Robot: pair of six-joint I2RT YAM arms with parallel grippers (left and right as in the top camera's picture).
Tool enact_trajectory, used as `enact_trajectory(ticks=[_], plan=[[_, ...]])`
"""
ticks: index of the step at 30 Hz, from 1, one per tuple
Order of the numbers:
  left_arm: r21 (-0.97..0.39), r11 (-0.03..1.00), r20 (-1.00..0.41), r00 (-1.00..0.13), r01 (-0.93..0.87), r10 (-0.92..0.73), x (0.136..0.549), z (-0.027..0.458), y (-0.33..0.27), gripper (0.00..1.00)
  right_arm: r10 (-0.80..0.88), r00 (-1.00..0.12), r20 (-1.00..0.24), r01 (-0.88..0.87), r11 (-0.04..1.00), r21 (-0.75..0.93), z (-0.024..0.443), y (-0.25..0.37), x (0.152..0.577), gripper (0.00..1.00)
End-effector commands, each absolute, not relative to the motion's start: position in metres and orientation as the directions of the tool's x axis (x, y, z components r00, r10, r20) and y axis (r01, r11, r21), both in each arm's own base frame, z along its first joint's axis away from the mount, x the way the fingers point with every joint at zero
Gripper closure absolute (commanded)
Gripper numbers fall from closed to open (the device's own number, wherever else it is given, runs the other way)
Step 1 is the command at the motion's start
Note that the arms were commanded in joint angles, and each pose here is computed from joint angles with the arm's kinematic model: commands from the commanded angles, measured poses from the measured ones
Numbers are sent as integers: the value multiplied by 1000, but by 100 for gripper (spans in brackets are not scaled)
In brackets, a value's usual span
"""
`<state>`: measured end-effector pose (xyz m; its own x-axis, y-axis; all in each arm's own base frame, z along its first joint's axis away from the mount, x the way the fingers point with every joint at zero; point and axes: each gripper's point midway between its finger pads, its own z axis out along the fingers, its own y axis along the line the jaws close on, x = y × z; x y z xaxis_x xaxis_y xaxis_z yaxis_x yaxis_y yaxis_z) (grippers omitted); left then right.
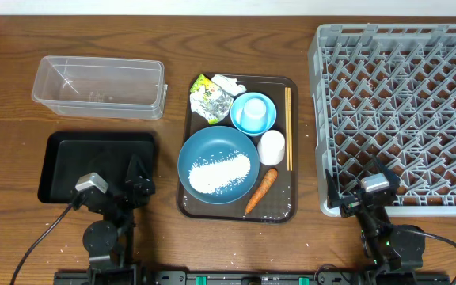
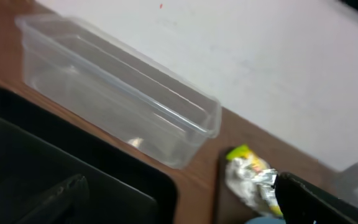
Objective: Sort waste into correct bins and load items into the dishwasher rack
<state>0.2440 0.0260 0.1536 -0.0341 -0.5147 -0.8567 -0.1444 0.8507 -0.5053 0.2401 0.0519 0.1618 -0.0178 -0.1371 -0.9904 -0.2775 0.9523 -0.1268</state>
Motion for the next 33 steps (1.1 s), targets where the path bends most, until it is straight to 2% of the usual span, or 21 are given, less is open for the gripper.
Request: enact_trajectory(ticks=[1,4,8,12,18,22,25,29,33], plan=[[-642,757,-759,-36,-123,-650,245,148,20,3,-138,-19,-990,-291,948,-126,161,55,239,1],[-648,758,-761,17,-70,-649,247,167,19,3,-138,-19,-990,-291,948,-126,161,55,239,1],[-639,759,-763,24,121,-646,246,199,-5,3,-138,-19,-990,-291,948,-126,161,55,239,1],[-497,820,-851,28,284,-525,237,225,-31,3,-138,-21,-990,-292,948,-126,160,55,239,1],[-470,850,-882,-87,237,-463,233,246,-36,3,-138,-21,-990,-291,948,-126,160,55,239,1],[-408,877,-909,-203,256,-363,240,273,-46,3,-138,-21,-990,-291,948,-126,160,55,239,1],[-388,863,-898,-343,325,-275,253,290,-62,3,-138,-21,-990,-291,948,-126,160,55,239,1],[-518,784,-754,-615,342,-229,266,290,-84,3,-138,-21,-990,-291,948,-126,160,55,239,1],[-642,708,-608,-759,296,-234,280,289,-96,3,-138,-21,-990,-291,948,-126,160,55,239,1]])
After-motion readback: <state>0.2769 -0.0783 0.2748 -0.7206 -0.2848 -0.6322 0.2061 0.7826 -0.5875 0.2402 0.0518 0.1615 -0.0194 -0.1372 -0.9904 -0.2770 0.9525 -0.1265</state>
